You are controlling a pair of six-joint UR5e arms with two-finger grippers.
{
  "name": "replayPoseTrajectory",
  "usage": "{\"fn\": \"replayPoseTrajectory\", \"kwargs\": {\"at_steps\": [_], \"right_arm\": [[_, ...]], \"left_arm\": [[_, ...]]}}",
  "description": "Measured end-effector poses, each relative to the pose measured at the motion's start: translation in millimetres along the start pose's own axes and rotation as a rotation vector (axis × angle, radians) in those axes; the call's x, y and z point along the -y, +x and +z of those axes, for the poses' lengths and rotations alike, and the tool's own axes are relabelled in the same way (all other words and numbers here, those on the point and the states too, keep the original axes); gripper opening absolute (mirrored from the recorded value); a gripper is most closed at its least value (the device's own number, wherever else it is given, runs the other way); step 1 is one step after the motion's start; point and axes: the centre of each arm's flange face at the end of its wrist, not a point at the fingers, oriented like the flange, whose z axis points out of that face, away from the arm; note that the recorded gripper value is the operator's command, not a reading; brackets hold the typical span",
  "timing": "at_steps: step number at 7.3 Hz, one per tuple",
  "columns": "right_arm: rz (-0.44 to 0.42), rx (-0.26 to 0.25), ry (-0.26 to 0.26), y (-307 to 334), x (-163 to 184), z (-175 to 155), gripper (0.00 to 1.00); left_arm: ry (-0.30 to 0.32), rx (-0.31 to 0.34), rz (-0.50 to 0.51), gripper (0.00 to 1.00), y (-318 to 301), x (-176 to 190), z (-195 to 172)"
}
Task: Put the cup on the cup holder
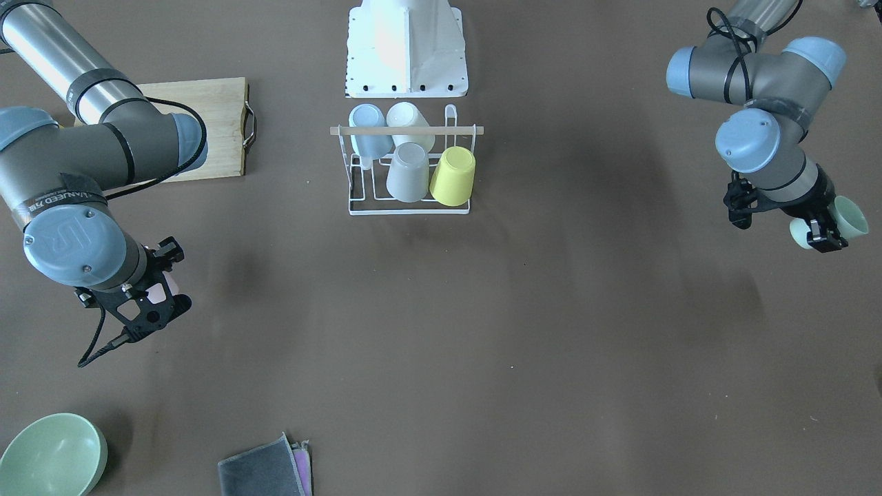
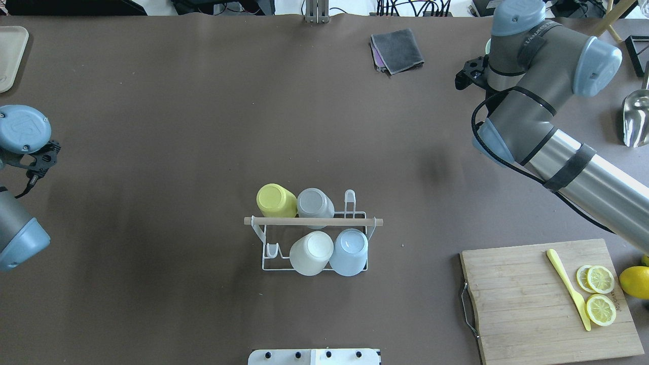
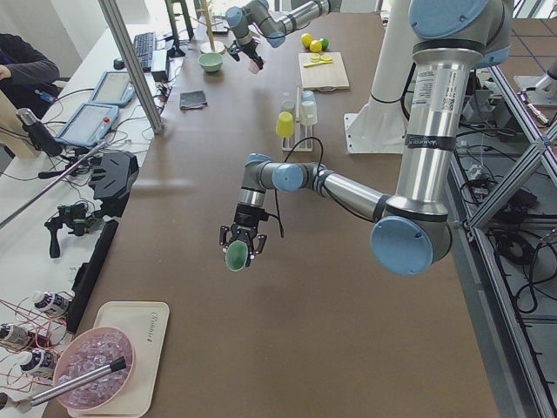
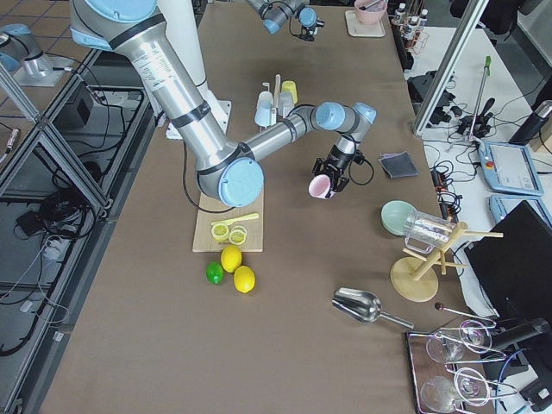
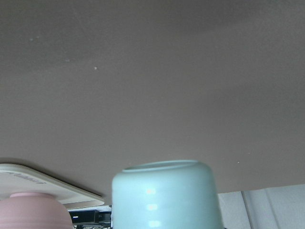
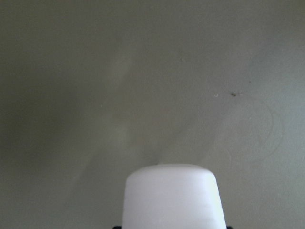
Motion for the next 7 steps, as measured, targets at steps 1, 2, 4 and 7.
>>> {"fn": "replayPoseTrajectory", "kwargs": {"at_steps": [1,2,4,7], "right_arm": [[0.012,0.002,0.048,3.4,-0.3,-0.2,0.60],[0.034,0.008,0.105,6.6,-2.4,2.3,0.60],[0.124,0.051,0.246,15.8,-19.5,20.4,0.64],[0.240,0.100,0.416,36.8,-39.3,5.5,0.64]], "left_arm": [[0.017,0.028,-0.031,0.20,-2.5,-14.5,-16.4],[0.035,0.051,-0.076,0.15,-3.2,-30.9,-26.3],[0.128,0.097,-0.205,0.00,-8.4,-61.2,-38.2],[0.277,0.177,-0.388,0.00,-23.4,-93.0,-63.9]]}}
